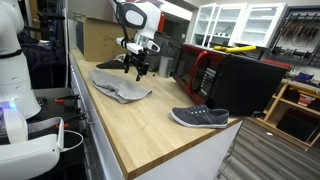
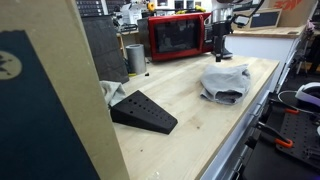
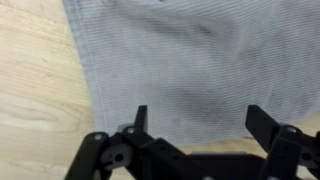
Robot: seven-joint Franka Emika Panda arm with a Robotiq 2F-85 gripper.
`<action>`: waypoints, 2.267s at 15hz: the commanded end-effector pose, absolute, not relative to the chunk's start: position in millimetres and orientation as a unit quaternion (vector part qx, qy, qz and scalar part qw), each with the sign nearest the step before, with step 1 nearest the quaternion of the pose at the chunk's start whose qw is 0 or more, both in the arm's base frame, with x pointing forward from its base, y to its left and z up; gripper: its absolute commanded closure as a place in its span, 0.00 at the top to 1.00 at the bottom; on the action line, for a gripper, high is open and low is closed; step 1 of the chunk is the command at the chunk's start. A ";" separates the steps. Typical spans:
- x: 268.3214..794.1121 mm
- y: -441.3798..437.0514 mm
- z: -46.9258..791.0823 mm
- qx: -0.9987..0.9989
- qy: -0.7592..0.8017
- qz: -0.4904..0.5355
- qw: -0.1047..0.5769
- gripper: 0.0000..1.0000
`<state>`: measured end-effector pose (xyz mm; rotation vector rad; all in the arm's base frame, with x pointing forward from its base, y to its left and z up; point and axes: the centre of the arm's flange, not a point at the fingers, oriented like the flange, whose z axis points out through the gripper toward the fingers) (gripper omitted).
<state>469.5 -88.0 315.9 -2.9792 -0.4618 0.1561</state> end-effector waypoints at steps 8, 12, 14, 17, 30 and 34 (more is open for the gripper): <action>473.1 -101.2 311.9 -0.986 -0.145 0.047 0.063 1.00; 472.2 -121.1 307.6 -0.986 -0.145 0.040 0.074 1.00; 471.8 -131.9 302.7 -0.982 -0.164 0.038 0.081 1.00; 474.7 -150.6 287.8 -0.979 -0.187 0.029 0.073 1.00; 497.9 -172.2 243.9 -0.976 -0.162 -0.029 0.145 1.00; 483.9 -194.7 252.3 -0.977 -0.148 -0.028 0.148 1.00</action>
